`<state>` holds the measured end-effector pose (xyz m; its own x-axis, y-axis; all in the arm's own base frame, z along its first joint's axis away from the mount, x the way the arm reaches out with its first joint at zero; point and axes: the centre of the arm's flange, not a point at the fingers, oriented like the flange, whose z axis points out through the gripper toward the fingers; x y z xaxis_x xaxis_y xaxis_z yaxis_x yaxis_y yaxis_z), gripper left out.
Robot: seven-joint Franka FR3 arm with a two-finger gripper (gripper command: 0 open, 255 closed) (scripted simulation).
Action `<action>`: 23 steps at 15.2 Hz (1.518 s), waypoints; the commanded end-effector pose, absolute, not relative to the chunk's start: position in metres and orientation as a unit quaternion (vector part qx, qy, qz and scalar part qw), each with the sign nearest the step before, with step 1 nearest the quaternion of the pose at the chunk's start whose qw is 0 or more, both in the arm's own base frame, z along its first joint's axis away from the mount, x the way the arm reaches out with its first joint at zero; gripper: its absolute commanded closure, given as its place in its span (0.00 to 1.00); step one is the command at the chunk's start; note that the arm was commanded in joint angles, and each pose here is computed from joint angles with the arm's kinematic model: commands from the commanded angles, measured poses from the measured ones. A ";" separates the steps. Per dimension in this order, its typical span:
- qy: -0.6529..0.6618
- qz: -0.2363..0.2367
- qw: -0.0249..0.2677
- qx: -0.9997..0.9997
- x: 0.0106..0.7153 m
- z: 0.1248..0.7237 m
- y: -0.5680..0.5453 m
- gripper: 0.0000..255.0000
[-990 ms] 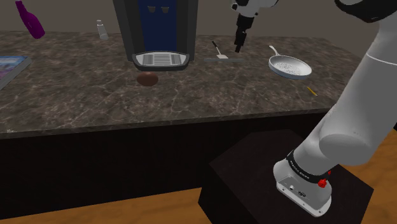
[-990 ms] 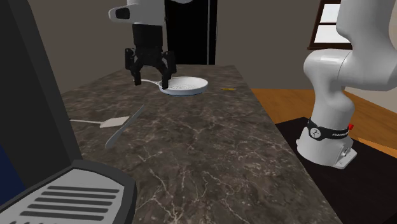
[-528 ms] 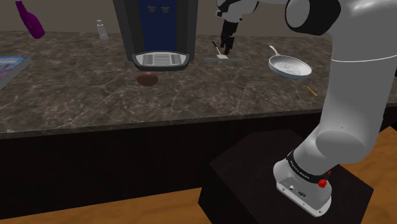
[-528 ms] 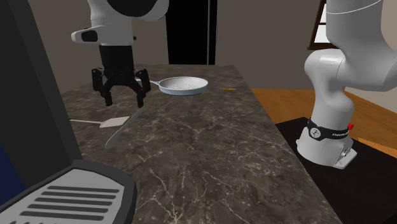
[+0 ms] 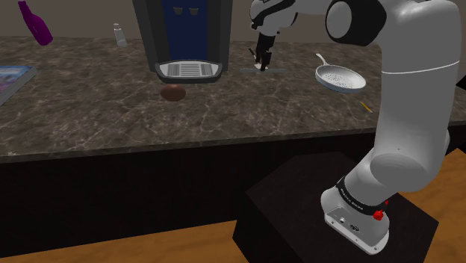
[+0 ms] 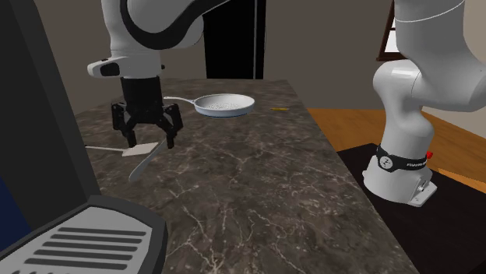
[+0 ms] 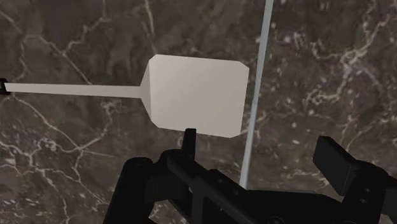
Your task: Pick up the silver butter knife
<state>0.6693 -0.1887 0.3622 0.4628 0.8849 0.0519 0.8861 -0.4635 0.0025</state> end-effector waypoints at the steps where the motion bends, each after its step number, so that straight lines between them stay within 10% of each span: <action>1: -0.518 -0.023 0.012 -0.855 0.669 0.358 -0.189 0.00; 2: -0.518 -0.023 0.012 -0.855 0.669 0.359 -0.189 1.00; 23: -0.518 -0.023 0.012 -0.855 0.669 0.422 -0.189 1.00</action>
